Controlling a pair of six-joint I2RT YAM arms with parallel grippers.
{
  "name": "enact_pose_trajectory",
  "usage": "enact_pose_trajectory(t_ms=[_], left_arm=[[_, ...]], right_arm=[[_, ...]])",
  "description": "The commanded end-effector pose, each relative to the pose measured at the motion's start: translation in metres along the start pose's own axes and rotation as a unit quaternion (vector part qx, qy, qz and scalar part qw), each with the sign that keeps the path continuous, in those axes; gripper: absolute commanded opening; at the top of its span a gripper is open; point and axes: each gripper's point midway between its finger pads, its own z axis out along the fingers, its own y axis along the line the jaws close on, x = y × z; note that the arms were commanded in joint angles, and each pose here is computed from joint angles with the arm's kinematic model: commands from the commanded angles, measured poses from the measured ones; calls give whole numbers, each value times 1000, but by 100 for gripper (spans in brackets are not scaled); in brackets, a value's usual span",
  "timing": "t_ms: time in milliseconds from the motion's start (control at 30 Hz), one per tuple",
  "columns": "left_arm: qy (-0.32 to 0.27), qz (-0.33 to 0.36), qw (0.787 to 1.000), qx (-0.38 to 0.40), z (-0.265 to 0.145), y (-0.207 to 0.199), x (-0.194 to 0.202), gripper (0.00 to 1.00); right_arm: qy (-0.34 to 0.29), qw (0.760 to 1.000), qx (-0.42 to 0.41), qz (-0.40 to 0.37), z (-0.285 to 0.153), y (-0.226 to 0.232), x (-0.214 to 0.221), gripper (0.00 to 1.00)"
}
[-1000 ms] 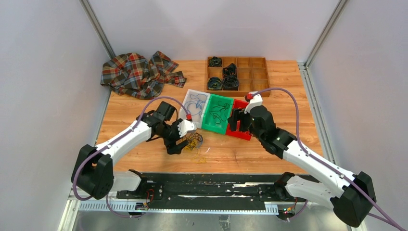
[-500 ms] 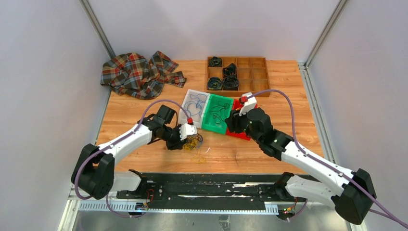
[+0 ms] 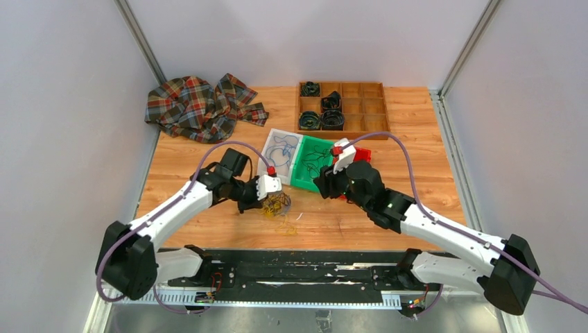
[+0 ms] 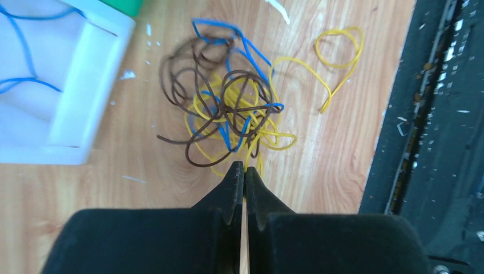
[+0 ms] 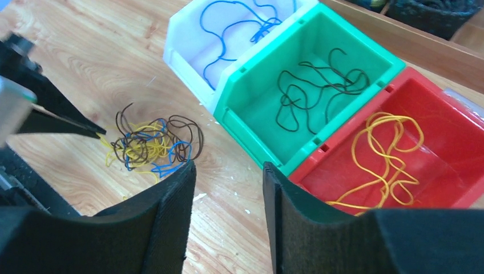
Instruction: Untangle the cables
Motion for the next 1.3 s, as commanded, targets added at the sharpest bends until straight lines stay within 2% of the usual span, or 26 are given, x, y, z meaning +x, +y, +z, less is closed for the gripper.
enact_pose_trajectory(t_ms=[0, 233, 467, 1000, 1267], left_arm=[[-31, 11, 999, 10, -39, -15, -31, 1], [-55, -29, 998, -18, -81, -22, -62, 1], [-65, -38, 997, -5, -105, -33, -80, 1], [-115, -53, 992, 17, -137, -52, -115, 1], [-119, -57, 991, 19, -145, -52, -124, 1]], right_arm=[[-37, 996, -71, -36, 2, 40, -25, 52], [-49, 980, -168, -91, 11, 113, -31, 62], [-60, 970, -212, -102, 27, 166, -44, 64], [-109, 974, -178, -91, 52, 173, -41, 61], [-132, 976, -150, -93, 53, 170, -45, 62]])
